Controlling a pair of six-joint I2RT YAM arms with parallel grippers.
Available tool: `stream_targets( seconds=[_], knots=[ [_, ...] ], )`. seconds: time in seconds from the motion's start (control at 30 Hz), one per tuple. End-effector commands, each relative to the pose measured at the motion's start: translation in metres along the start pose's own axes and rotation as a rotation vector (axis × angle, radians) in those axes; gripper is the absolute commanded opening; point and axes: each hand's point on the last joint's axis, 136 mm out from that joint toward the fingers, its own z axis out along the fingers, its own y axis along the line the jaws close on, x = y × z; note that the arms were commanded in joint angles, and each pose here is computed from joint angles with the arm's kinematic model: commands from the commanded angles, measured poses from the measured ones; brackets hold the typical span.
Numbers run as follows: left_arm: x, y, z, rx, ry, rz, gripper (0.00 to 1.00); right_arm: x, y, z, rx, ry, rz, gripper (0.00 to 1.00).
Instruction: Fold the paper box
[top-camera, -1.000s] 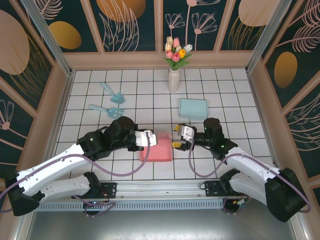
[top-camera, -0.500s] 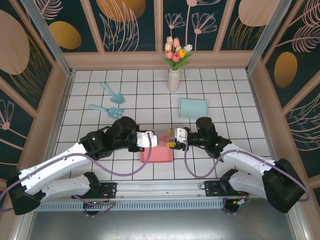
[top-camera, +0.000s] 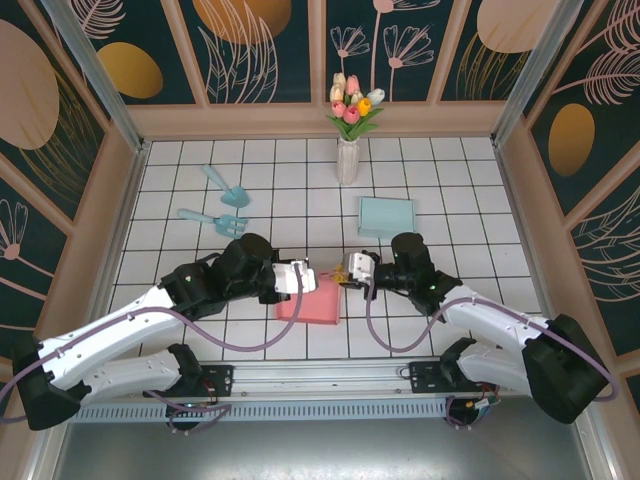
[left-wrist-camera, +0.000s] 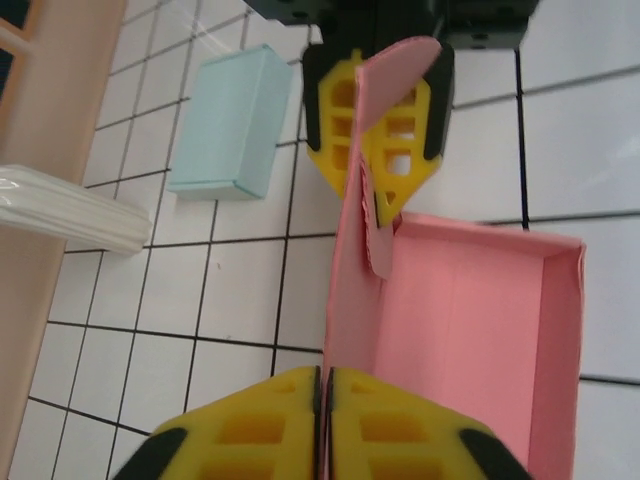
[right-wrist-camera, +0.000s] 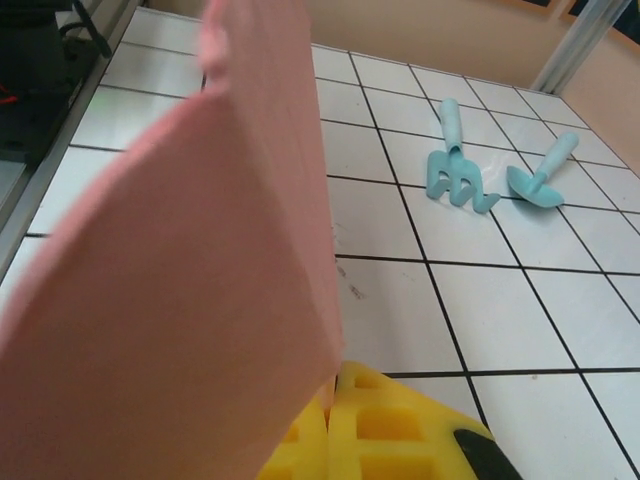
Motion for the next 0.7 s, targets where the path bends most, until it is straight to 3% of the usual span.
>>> stream_targets(
  seconds=[0.0, 0.1, 0.2, 0.3, 0.37, 0.5, 0.67],
  knots=[
    [-0.054, 0.027, -0.025, -0.095, -0.255, -0.138, 0.22, 0.009, -0.011, -0.008, 0.045, -0.007, 0.057, 0.0],
    [-0.082, 0.046, -0.05, -0.156, -0.428, -0.277, 0.28, 0.019, -0.017, -0.017, 0.092, -0.005, 0.075, 0.0],
    [-0.081, 0.072, -0.068, -0.29, -0.556, -0.507, 0.36, 0.026, -0.032, -0.028, 0.187, -0.009, 0.084, 0.0],
    [-0.025, 0.117, -0.077, -0.618, -0.497, -0.903, 0.52, 0.026, -0.033, -0.032, 0.214, -0.022, 0.083, 0.0],
    [0.03, 0.128, -0.079, -0.846, -0.378, -1.117, 0.48, 0.026, -0.032, -0.033, 0.215, -0.025, 0.078, 0.0],
    [0.106, 0.127, -0.052, -0.811, -0.299, -1.462, 0.48, 0.02, -0.029, -0.034, 0.204, -0.046, 0.071, 0.0],
    [0.151, 0.136, -0.022, -0.706, -0.195, -1.607, 0.47, 0.019, -0.026, -0.034, 0.185, -0.056, 0.062, 0.0]
  ],
)
